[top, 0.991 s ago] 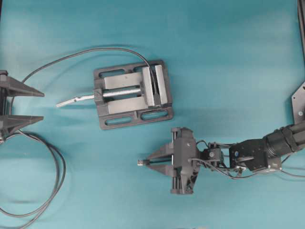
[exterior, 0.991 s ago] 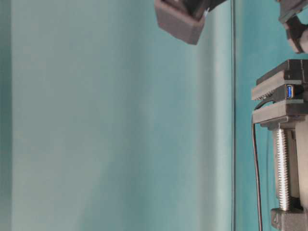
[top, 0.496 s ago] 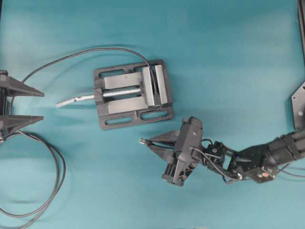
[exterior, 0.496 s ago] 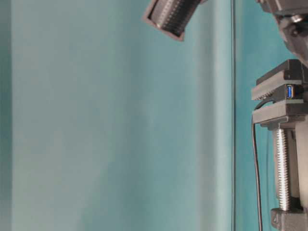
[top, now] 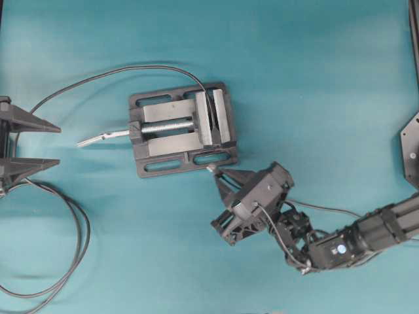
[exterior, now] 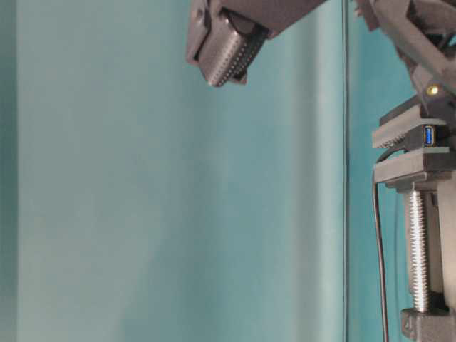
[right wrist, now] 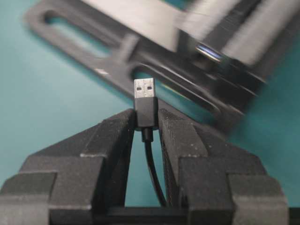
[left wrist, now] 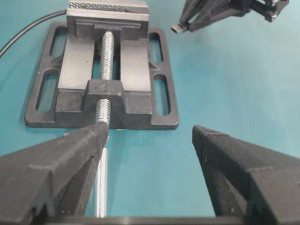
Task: Insert the USB cable into the fixed female connector.
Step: 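Carry the USB plug with the right gripper toward the vise connector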
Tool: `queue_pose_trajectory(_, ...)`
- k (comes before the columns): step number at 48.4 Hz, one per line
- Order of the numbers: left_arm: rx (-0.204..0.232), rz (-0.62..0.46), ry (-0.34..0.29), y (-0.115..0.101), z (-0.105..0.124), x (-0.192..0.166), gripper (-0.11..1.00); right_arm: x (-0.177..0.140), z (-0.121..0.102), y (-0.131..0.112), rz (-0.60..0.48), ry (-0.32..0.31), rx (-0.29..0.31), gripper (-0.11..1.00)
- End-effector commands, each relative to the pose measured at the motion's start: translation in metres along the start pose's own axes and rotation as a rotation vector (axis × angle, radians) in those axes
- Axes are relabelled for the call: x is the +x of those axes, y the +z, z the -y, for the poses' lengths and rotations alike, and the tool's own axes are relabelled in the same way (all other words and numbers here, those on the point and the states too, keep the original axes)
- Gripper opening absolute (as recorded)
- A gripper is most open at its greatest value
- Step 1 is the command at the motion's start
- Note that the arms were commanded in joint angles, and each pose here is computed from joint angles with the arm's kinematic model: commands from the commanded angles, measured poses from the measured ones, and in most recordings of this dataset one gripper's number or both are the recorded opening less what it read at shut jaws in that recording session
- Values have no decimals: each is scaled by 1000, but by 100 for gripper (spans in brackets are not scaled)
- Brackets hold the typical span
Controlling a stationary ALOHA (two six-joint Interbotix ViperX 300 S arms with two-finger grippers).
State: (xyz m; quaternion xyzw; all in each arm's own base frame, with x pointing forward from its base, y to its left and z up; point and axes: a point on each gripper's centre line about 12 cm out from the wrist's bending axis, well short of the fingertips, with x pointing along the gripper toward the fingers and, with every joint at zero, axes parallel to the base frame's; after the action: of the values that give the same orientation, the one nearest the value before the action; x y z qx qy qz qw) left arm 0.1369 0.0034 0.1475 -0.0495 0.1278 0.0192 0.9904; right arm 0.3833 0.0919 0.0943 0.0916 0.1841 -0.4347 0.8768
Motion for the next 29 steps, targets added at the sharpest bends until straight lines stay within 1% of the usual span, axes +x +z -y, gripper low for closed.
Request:
queue_pose_trajectory(1, -5, 3, -3, 3, 1, 1, 88, -6, -5, 10, 12, -60, 62, 21)
queue_pose_trajectory(3, -5, 1, -3, 3, 1, 1, 88, -6, -6, 10, 7, -78, 71, 21)
queue_pose_trajectory(7, -5, 4, -3, 4, 1, 1, 88, -7, -10, 11, -13, -93, 85, 21)
queue_pose_trajectory(10, -5, 4, -3, 4, 1, 1, 88, -8, -11, 12, -31, -119, 98, 21)
queue_pose_trajectory(16, -5, 3, -3, 3, 1, 1, 88, -11, -13, 16, -34, -225, 128, 21)
queue_pose_trajectory(19, -5, 3, -3, 3, 1, 1, 88, -12, -17, 19, -33, -269, 132, 21)
queue_pose_trajectory(22, -5, 1, -3, 3, 1, 1, 88, -13, -22, 22, -31, -305, 129, 21)
queue_pose_trajectory(27, -4, 3, -4, 3, 1, 1, 88, -15, -27, 26, -35, -347, 122, 21)
queue_pose_trajectory(29, -5, 3, -3, 3, 1, 1, 88, -15, -28, 27, -39, -366, 133, 21)
